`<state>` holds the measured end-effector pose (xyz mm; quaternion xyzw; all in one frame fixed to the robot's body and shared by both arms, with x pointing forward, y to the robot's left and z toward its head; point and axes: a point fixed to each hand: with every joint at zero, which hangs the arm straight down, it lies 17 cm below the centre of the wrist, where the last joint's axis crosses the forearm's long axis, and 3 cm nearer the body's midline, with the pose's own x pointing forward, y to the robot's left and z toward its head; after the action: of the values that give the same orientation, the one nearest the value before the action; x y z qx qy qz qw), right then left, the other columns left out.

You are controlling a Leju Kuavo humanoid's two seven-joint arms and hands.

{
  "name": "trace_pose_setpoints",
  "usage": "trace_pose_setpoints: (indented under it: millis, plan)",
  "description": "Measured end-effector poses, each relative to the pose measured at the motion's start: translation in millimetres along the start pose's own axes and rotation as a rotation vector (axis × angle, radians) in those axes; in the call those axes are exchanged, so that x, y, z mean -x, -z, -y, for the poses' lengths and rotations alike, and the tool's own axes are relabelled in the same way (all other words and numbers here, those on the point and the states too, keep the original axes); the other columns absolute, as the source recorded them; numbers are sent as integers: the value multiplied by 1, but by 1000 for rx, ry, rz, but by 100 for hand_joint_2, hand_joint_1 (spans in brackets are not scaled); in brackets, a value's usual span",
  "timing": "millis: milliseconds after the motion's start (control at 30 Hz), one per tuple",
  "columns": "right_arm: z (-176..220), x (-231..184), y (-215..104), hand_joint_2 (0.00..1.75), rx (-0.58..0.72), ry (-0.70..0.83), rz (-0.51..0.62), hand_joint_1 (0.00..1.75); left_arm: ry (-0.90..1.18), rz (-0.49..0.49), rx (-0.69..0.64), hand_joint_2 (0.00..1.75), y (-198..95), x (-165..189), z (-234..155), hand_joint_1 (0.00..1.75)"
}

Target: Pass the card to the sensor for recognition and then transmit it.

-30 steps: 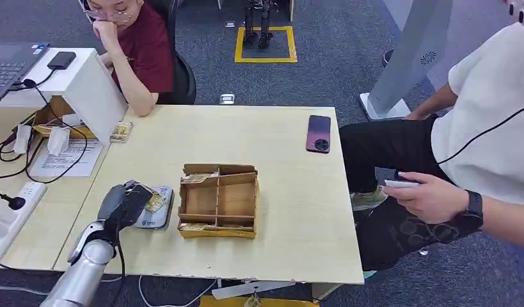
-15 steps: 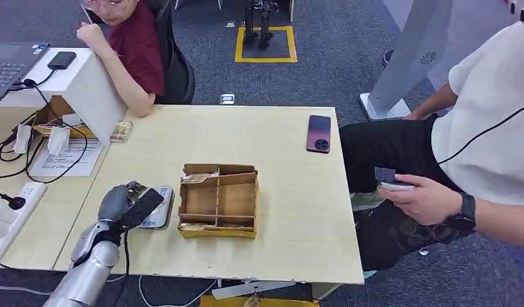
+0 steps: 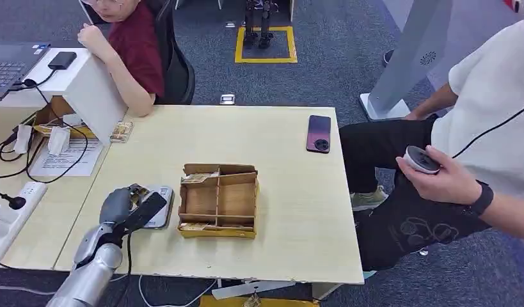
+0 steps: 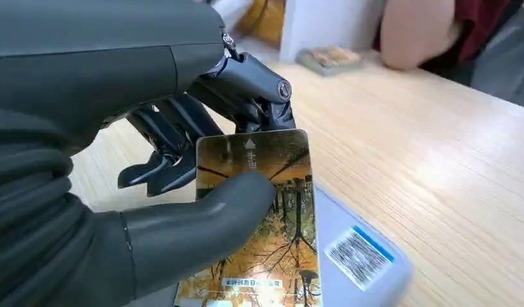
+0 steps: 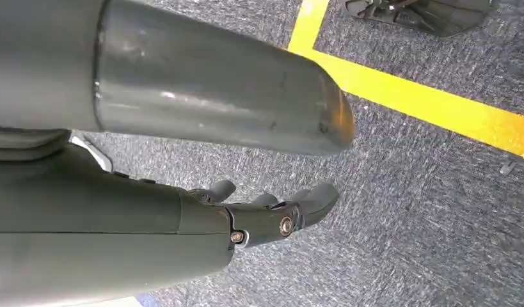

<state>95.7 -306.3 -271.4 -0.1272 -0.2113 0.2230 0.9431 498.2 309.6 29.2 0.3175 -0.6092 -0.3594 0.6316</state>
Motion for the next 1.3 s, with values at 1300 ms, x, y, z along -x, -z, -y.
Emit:
trace_pose_setpoints:
  millis: [1300]
  plan:
    - [-1, -8, 2, 0, -28, -90, 34, 0, 3, 439, -756, 175, -23, -120, -187, 175]
